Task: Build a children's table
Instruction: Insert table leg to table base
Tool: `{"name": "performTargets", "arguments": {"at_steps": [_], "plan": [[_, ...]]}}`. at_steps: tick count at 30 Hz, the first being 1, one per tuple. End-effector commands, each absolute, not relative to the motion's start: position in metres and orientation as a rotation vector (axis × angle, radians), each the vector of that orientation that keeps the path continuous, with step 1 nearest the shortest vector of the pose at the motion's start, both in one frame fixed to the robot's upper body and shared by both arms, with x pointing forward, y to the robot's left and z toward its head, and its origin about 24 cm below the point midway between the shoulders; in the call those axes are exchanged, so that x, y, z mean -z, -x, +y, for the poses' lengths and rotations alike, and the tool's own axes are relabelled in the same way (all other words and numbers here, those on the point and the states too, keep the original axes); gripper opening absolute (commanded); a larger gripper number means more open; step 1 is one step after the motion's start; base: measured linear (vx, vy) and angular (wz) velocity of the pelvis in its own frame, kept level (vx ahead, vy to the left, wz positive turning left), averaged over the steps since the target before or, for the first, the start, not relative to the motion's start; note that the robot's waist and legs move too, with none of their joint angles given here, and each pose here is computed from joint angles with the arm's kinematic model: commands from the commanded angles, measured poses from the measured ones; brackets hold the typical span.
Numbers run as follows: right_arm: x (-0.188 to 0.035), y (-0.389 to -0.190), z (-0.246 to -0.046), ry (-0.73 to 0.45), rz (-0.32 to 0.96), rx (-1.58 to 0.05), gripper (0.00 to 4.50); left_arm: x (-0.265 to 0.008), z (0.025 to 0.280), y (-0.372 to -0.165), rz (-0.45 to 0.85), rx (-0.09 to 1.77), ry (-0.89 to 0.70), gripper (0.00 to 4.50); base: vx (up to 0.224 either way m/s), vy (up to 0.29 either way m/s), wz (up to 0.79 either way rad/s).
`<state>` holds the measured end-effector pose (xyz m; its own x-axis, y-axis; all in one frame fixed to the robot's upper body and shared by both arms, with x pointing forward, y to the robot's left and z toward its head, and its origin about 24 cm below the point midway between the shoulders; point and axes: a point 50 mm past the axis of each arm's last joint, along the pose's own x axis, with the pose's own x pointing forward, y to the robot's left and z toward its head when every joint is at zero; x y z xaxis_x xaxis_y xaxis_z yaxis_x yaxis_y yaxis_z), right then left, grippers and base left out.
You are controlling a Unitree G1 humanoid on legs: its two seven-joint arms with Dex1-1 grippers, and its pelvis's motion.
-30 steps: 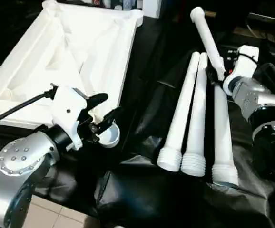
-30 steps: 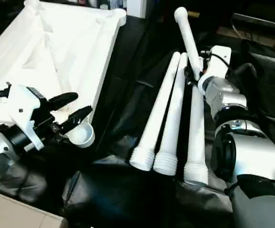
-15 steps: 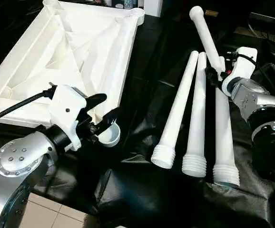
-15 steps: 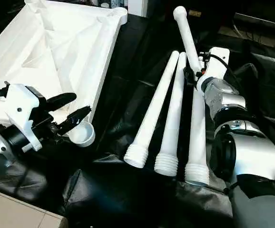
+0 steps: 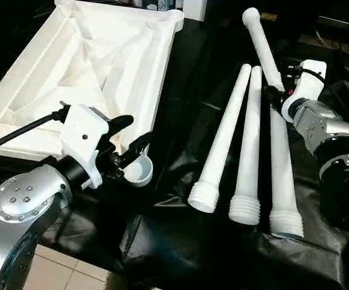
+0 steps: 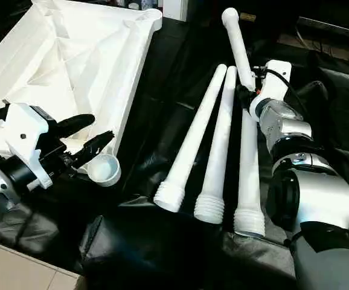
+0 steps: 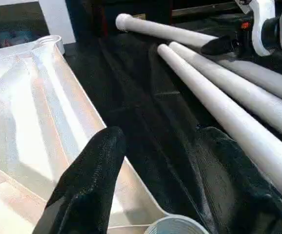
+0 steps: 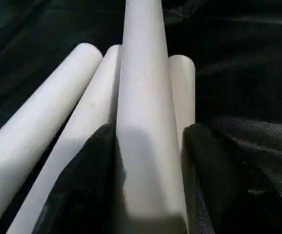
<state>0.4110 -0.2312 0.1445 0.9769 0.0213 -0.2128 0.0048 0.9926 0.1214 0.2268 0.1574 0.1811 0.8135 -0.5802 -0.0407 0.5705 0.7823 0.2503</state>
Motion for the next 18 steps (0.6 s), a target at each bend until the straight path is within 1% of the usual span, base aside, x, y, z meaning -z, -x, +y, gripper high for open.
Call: {"name": "performTargets", "arguments": {"at_steps": [1, 2, 3, 5, 7, 9, 18], "plan": [[-0.1438, -0.4111, -0.2307, -0.126, 0.224, -0.009, 2.12, -0.1801, 0.1602, -0.2268, -0.038, 0.6, -0.263, 2.66, 0.0, 0.0, 0.0], [-0.1436, -0.4111, -0.2305, -0.125, 0.225, -0.009, 1.96, -0.1796, 0.1604, -0.227, -0.037, 0.597, -0.262, 2.66, 0.0, 0.0, 0.0], [-0.1435, -0.4111, -0.2303, -0.125, 0.225, -0.009, 1.96, -0.1792, 0.1605, -0.2272, -0.036, 0.596, -0.262, 2.66, 0.0, 0.0, 0.0], [-0.1438, -0.4113, -0.2301, -0.122, 0.224, -0.01, 1.69, -0.1792, 0.1606, -0.2276, -0.037, 0.594, -0.262, 2.66, 0.0, 0.0, 0.0], [-0.1445, -0.4114, -0.2305, -0.12, 0.223, -0.008, 1.6, -0.1797, 0.1612, -0.2284, -0.044, 0.586, -0.266, 2.66, 0.0, 0.0, 0.0], [-0.1454, -0.4114, -0.2312, -0.119, 0.22, -0.005, 1.34, -0.1801, 0.1614, -0.2291, -0.05, 0.58, -0.271, 2.66, 0.0, 0.0, 0.0], [-0.1517, -0.4122, -0.2339, -0.115, 0.194, -0.006, 1.27, -0.1804, 0.1589, -0.2346, -0.072, 0.572, -0.276, 2.66, 0.0, 0.0, 0.0]]}}
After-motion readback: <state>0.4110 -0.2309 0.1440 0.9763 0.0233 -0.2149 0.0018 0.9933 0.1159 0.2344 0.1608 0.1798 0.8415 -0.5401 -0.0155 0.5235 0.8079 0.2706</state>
